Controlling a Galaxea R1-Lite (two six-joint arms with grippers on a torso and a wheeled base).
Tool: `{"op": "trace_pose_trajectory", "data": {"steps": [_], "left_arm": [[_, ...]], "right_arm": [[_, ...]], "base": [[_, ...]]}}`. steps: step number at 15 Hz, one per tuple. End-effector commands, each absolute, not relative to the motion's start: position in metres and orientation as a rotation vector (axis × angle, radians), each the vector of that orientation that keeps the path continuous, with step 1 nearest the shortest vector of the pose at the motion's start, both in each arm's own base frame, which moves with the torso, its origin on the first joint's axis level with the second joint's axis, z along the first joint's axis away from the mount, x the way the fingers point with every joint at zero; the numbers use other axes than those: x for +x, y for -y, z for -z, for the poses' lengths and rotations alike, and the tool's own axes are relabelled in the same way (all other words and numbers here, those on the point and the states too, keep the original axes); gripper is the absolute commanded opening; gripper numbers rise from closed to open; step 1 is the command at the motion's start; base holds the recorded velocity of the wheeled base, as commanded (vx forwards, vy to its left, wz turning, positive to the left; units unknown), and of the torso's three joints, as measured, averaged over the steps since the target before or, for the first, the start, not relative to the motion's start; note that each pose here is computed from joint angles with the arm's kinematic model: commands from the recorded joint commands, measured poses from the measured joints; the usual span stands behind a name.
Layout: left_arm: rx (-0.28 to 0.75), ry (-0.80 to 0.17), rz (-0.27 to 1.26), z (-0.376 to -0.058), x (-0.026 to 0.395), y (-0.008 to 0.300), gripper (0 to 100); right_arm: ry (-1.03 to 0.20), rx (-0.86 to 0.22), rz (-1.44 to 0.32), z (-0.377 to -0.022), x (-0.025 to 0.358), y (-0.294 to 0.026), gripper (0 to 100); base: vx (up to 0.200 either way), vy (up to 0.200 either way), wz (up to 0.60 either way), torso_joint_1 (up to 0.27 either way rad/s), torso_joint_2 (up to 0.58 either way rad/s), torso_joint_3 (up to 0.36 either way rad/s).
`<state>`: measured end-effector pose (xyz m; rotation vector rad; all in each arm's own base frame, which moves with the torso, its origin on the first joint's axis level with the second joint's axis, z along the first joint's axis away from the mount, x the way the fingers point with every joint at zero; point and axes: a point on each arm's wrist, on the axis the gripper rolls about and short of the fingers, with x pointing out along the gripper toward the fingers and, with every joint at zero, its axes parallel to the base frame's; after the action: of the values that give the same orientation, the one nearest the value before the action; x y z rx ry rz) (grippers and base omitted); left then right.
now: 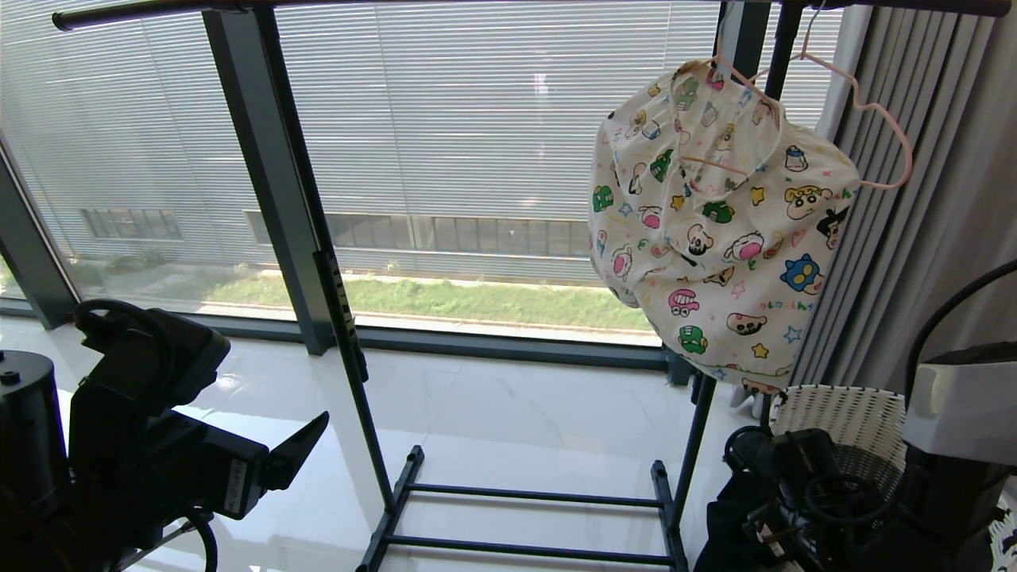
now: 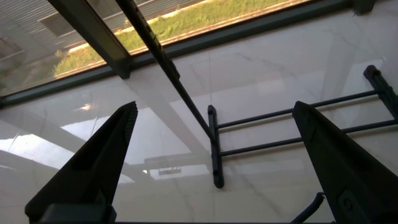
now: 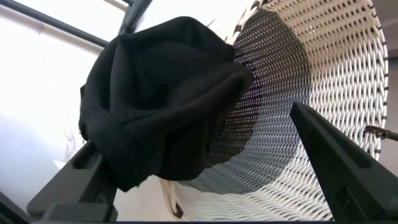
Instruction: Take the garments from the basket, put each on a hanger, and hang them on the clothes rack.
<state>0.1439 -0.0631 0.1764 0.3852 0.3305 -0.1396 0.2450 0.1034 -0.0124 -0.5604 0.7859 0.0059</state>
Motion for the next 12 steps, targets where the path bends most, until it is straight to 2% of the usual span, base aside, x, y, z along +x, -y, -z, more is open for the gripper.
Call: {"op": "trace_pose_trajectory", "data": {"steps": [1,2,6,9,10,12], "left_arm": [[0.385,-0.328,0.139,-0.177,0.144,0.063,100],[0.383,-0.328,0.139,-0.177,0.144,0.063,100],[0.380,-0.319,0.138,-0.178,0.142,0.062,100],[0.377,-0.293,0.169,-0.181,0.135,0.065,100],[0.377,-0.271,0.212,-0.182,0.128,0.068,100],[0.390,-0.262,0.270,-0.178,0.118,0.072,100]], "right_arm": [[-0.798,-0.567,-0.003,0.016,0.245,-0.103,100],[-0.787,-0.562,-0.002,0.015,0.247,-0.104,0],[-0.722,-0.544,0.037,0.006,0.253,-0.107,0],[-0.582,-0.478,0.014,-0.029,0.260,-0.119,0],[-0.502,-0.439,0.017,-0.051,0.267,-0.125,0],[-0.459,-0.420,0.014,-0.082,0.271,-0.129,0]], "base": [[0.000,0.000,0.00,0.000,0.00,0.000],[0.000,0.000,0.00,0.000,0.00,0.000],[0.000,0.000,0.00,0.000,0.00,0.000],[0.000,0.000,0.00,0.000,0.00,0.000],[0.000,0.000,0.00,0.000,0.00,0.000],[0.000,0.000,0.00,0.000,0.00,0.000]]}}
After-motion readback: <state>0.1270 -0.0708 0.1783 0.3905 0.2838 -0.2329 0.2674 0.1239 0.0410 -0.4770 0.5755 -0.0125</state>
